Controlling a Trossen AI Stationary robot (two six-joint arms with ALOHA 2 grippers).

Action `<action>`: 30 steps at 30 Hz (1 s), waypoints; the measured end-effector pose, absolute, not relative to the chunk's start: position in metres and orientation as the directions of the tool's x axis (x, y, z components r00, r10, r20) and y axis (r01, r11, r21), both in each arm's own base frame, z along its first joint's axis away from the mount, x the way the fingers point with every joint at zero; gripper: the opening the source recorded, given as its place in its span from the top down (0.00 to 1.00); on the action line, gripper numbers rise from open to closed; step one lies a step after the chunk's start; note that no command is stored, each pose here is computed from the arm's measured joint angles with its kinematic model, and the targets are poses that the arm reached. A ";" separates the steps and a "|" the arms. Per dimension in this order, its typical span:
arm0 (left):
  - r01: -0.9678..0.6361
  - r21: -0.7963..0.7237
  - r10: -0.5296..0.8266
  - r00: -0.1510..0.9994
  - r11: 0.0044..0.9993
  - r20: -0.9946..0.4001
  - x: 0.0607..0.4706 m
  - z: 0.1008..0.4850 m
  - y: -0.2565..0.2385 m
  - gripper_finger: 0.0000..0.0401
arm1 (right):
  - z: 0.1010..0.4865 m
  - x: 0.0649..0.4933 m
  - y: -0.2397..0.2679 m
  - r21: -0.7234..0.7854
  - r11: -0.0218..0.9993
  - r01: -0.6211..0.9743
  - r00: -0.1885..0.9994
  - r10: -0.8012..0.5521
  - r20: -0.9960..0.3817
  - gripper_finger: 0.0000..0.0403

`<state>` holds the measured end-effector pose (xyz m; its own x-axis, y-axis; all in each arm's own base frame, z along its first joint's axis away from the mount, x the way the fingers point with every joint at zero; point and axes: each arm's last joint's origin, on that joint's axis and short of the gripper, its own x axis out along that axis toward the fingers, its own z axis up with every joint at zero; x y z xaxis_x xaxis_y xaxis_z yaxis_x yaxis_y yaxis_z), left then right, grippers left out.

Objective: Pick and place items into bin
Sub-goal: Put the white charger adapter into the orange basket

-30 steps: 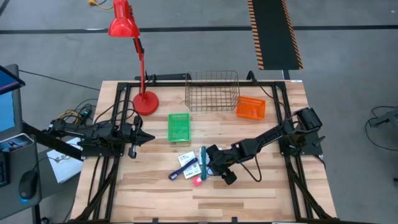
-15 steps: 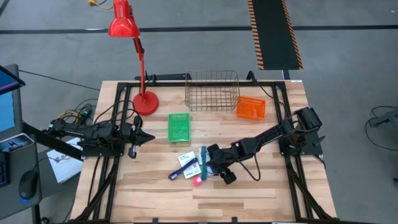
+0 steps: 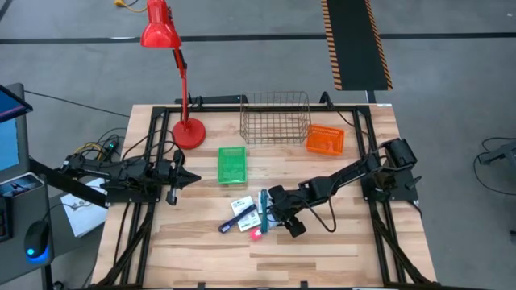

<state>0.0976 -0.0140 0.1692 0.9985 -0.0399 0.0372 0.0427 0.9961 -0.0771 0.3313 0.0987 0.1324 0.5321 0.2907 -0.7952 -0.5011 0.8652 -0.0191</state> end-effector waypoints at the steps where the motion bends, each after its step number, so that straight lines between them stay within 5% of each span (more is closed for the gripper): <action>1: 0.043 -0.077 -0.040 0.999 0.996 0.037 0.098 0.169 -0.014 1.00 | 0.132 0.331 0.099 -0.018 0.866 -0.500 0.531 0.291 -0.796 0.41; 12: 0.043 -0.077 -0.040 0.999 0.996 0.037 0.098 0.169 -0.014 1.00 | 0.131 0.330 0.099 0.009 0.878 -0.478 0.516 0.289 -0.806 0.56; 20: 0.043 -0.077 -0.040 0.999 0.996 0.037 0.098 0.169 -0.014 1.00 | 0.131 0.330 0.099 0.015 0.884 -0.467 0.517 0.287 -0.807 0.50; 30: 0.043 -0.077 -0.040 0.998 0.996 0.037 0.098 0.169 -0.014 1.00 | 0.131 0.330 0.099 0.040 0.899 -0.437 0.518 0.287 -0.806 0.56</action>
<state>0.0976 -0.0141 0.1692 0.9985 -0.0403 0.0371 0.0430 0.9961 -0.0768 0.3298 0.0992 0.1314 0.5180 0.2871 -0.8058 -0.4366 0.8988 0.0396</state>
